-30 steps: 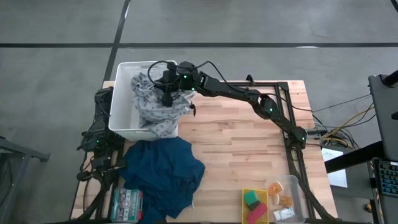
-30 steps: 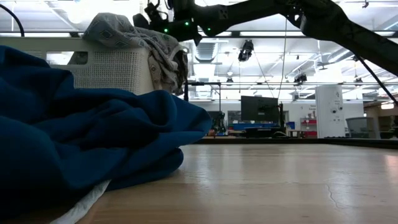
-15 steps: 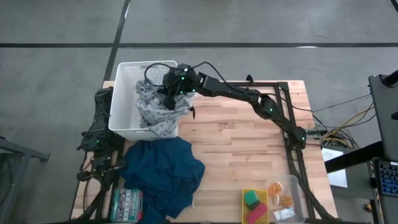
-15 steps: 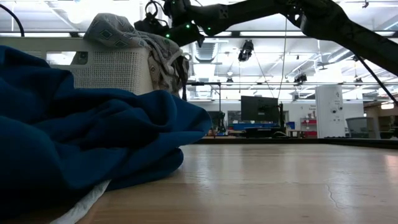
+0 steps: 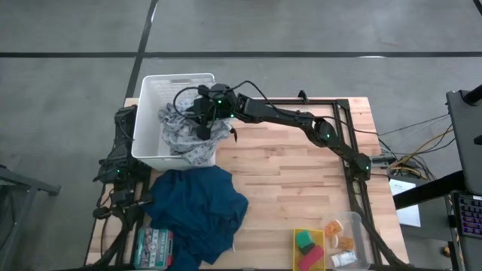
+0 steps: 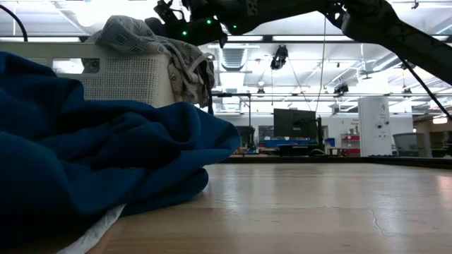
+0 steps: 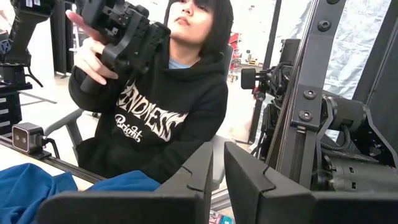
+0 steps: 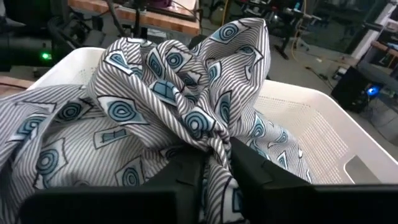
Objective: Pick & Place Medicine items
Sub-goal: Put the gray patient gown into the white laundry bin
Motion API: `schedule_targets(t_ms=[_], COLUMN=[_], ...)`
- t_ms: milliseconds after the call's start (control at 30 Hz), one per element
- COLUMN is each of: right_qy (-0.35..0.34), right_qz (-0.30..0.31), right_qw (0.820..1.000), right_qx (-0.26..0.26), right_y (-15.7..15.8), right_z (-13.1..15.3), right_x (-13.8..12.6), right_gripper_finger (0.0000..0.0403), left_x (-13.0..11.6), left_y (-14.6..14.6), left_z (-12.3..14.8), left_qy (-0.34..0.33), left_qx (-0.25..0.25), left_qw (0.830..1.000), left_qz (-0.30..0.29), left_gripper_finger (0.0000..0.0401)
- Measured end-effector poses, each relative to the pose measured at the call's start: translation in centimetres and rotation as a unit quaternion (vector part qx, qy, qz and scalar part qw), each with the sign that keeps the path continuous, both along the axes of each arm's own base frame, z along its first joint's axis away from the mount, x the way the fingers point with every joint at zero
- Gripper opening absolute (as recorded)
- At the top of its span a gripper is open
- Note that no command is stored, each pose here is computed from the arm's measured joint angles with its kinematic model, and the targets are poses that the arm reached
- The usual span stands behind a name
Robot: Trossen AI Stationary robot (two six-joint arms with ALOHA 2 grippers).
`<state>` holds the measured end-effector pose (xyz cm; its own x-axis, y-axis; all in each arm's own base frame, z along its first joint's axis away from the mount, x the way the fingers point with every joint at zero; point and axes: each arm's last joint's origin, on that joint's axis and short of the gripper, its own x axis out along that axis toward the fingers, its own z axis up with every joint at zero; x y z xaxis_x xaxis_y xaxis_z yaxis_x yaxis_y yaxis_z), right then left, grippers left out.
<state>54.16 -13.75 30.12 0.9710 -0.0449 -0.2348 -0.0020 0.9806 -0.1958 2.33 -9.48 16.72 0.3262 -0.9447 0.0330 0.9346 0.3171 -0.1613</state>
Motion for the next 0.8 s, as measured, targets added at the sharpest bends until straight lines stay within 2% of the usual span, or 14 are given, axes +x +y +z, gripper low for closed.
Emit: schedule_targets(t_ms=[200,333,433,567,700,800], right_qy=[-0.003,0.0,0.004,-0.005,-0.009,-0.005], right_qz=[-0.012,-0.068,-0.077,-0.092,-0.097,-0.123], right_qw=[1.0,0.998,0.996,0.996,0.995,0.991], right_qx=[0.008,-0.01,-0.034,-0.007,-0.032,-0.051], right_y=[-0.18,-0.5,-0.63,-0.67,-0.73,-0.88], right_z=[0.06,0.05,0.05,0.15,0.3,0.3], right_x=[-0.02,-0.06,-0.09,-0.08,-0.06,-0.1], right_gripper_finger=[0.0111,0.0153,0.0182,0.0208,0.0229,0.0242], left_x=[0.0,0.0,0.0,0.0,0.0,0.0], left_y=[0.0,0.0,0.0,0.0,0.0,0.0], left_z=[0.01,0.0,0.0,0.0,0.01,0.0], left_qy=[0.0,0.0,0.0,0.0,0.0,0.0], left_qx=[0.0,0.0,0.0,0.0,0.0,0.0], left_qw=[1.0,1.0,1.0,1.0,1.0,1.0], left_qz=[0.0,0.0,0.0,0.0,0.0,0.0], left_gripper_finger=[0.0047,0.0047,0.0047,0.0047,0.0047,0.0047])
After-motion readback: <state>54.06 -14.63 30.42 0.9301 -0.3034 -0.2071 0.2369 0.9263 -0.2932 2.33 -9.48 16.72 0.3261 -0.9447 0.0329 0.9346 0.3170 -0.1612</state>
